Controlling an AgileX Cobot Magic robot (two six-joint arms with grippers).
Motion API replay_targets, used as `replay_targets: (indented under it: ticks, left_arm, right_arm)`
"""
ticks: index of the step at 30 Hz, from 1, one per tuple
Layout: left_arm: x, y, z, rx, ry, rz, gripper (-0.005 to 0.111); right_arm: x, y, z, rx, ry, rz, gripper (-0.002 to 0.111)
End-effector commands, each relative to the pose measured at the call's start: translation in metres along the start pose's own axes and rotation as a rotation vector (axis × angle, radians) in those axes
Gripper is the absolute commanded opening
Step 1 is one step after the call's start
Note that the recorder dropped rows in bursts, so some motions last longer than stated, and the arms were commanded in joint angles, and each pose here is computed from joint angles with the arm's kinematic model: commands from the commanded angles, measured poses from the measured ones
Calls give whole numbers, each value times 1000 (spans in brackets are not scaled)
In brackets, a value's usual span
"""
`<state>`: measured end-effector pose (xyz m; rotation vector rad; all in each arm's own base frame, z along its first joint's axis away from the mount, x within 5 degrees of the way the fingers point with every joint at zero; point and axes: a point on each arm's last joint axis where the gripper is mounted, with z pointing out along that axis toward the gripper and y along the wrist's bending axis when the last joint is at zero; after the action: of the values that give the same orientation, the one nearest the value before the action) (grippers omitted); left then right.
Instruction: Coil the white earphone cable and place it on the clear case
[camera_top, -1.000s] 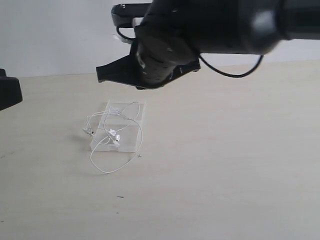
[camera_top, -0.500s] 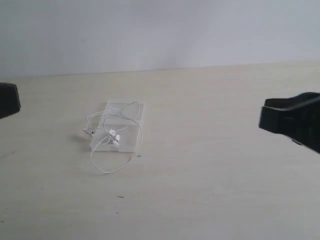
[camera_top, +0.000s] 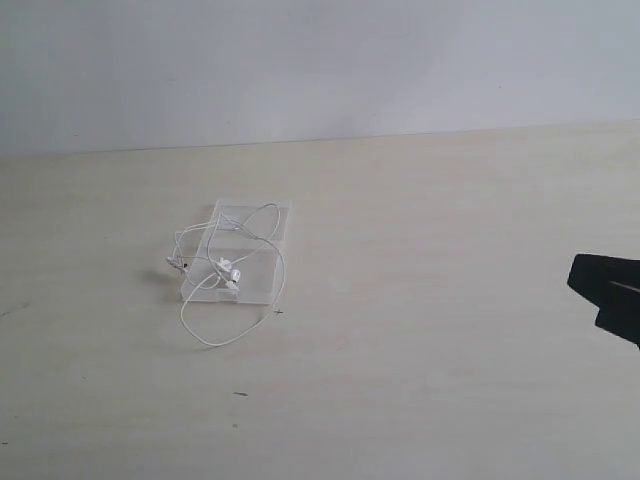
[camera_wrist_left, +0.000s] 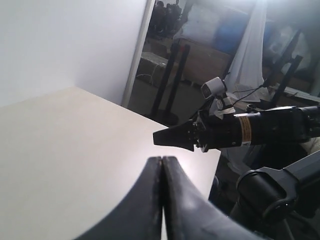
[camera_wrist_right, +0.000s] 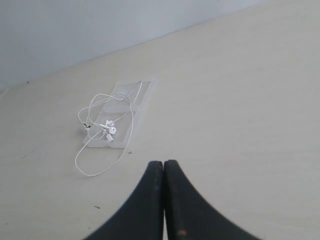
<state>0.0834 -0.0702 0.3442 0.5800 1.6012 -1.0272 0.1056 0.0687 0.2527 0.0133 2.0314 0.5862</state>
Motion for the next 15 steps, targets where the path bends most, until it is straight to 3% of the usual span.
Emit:
replay_targets:
  ticks: [1, 15]
  left_arm:
    - [0, -5, -2, 8, -19, 6, 0]
    - [0, -5, -2, 6, -15, 7, 0]
  right_arm:
    - [2, 0, -1, -10, 9, 18, 0]
    - [2, 0, -1, -10, 9, 18, 0]
